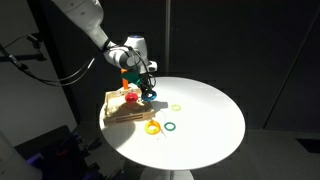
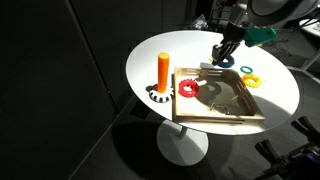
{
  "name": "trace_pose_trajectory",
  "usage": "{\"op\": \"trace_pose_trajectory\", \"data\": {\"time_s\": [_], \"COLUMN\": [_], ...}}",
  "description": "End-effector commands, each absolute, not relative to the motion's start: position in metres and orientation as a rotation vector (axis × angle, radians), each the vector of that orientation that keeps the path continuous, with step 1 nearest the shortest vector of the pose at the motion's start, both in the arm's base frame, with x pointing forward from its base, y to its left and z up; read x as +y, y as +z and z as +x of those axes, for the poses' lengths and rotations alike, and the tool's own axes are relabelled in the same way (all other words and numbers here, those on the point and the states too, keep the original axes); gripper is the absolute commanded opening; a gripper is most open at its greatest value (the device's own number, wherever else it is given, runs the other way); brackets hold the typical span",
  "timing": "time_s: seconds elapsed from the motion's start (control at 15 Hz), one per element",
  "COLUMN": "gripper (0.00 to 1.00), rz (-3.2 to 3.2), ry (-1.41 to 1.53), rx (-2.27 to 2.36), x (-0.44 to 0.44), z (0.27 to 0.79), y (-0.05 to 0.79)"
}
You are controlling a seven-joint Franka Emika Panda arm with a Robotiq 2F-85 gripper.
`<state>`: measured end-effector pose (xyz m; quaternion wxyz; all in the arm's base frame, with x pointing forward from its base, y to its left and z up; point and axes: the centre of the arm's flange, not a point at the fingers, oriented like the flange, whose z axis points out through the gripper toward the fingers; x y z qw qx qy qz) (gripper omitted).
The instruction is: Put the blue ring on the table.
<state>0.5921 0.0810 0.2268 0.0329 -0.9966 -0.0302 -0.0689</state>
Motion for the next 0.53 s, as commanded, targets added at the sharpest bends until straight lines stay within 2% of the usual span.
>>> {"op": "trace_pose_trajectory", "data": {"time_s": [0.0, 0.47], "gripper": [0.10, 0.10], "rz": [-3.105, -3.158], "ry": [-0.186, -0.122], "rx": [0.013, 0.170], "x": [0.054, 0.008], "z": [0.582, 0.555], "y": [0.230, 0.225]}}
